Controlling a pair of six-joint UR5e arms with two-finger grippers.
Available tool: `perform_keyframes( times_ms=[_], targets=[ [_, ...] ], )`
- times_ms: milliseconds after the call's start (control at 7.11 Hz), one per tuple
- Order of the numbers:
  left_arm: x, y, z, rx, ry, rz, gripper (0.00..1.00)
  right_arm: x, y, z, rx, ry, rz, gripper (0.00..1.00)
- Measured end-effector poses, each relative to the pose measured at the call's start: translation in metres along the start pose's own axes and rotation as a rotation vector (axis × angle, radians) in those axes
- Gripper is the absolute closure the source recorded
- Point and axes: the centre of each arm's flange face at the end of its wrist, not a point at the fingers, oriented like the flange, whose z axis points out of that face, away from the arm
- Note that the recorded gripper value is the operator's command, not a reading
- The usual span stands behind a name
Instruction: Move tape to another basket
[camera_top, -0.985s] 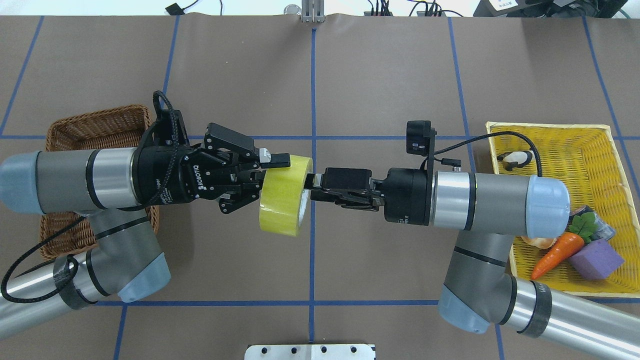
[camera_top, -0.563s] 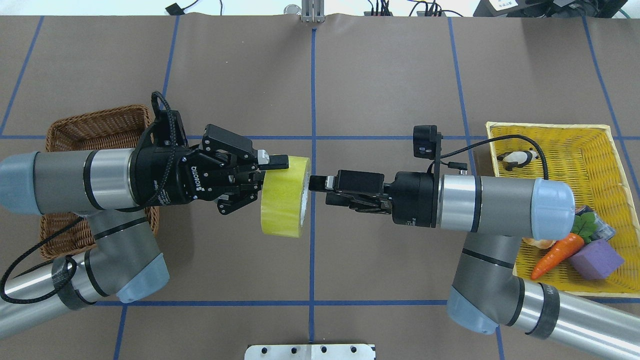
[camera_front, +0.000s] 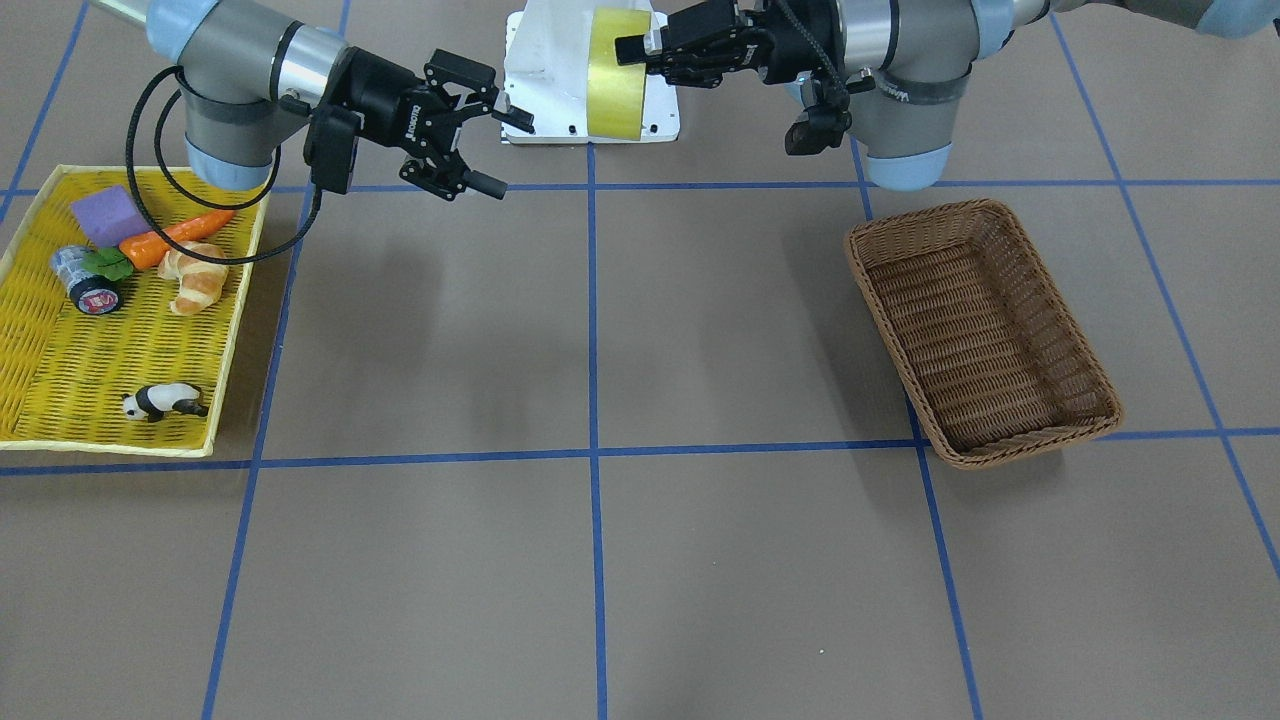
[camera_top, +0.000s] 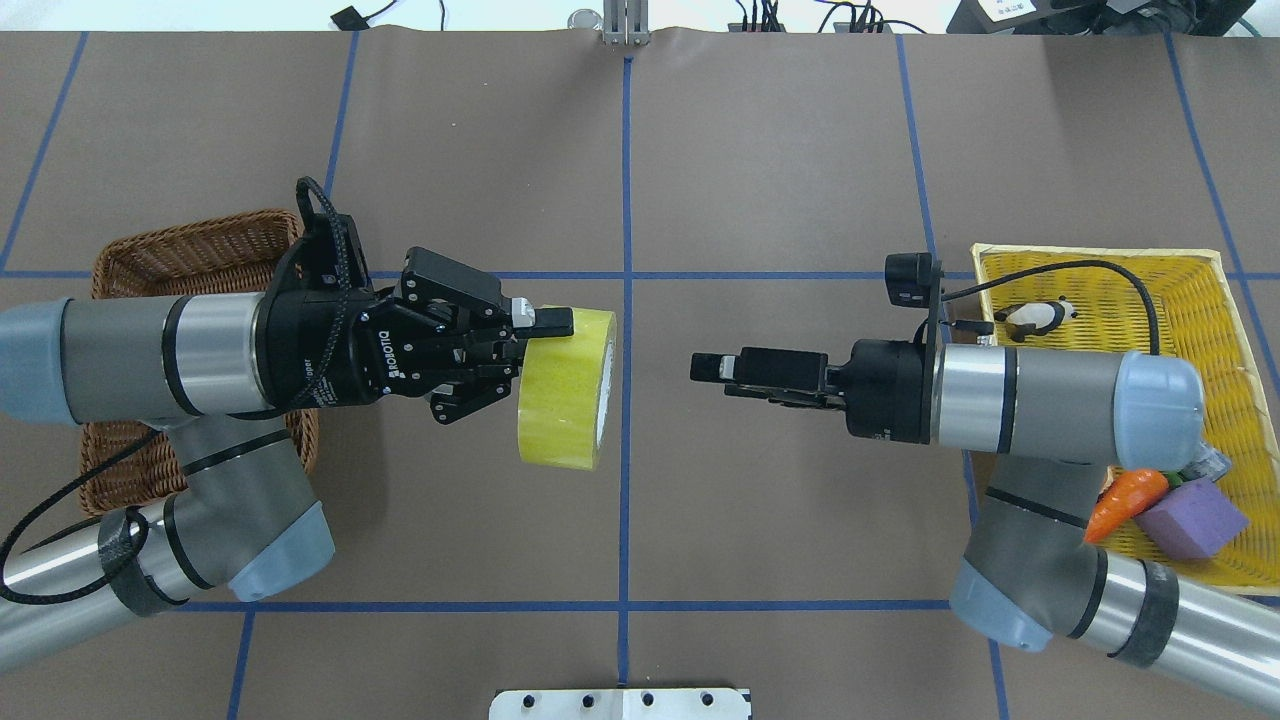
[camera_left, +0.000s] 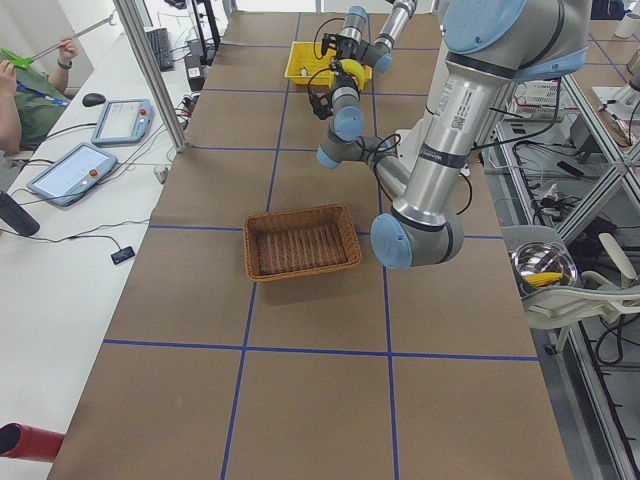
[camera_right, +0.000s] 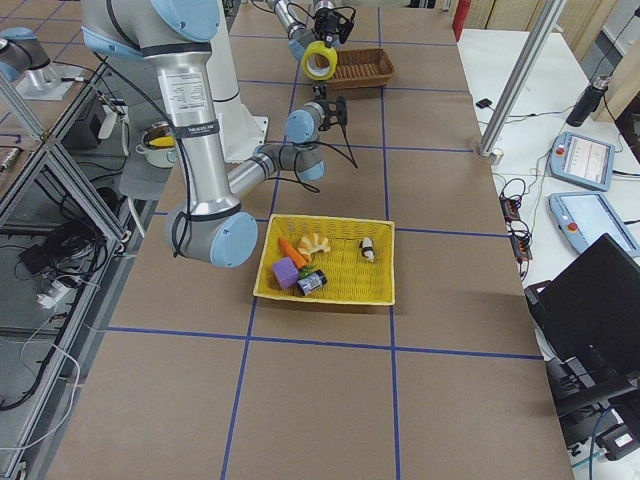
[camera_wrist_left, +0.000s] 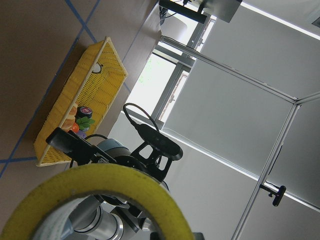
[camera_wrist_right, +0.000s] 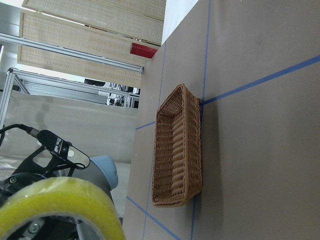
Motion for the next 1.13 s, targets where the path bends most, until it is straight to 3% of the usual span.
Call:
perform_keyframes(
  times_ms=[281,563,704,985,1126],
  targets=[
    [0.015,-0.031,-0.012,0.106,-0.100,0.139,1.00,0.020,-0.072,-0.038,-0.022,0.147,-0.087,0.00],
    [0.047,-0.085,-0.040,0.239,-0.337,0.332,1.00,0.034,-0.141,-0.080,-0.043,0.338,-0.197,0.00],
    [0.061,-0.112,-0.063,0.286,-0.470,0.404,1.00,0.040,-0.173,-0.102,-0.027,0.436,-0.246,0.00],
    [0.077,-0.151,-0.110,0.353,-0.669,0.489,1.00,0.053,-0.226,-0.150,-0.026,0.647,-0.359,0.00],
    [0.072,-0.163,-0.130,0.366,-0.759,0.527,1.00,0.064,-0.244,-0.170,-0.057,0.744,-0.411,0.00]
  ],
)
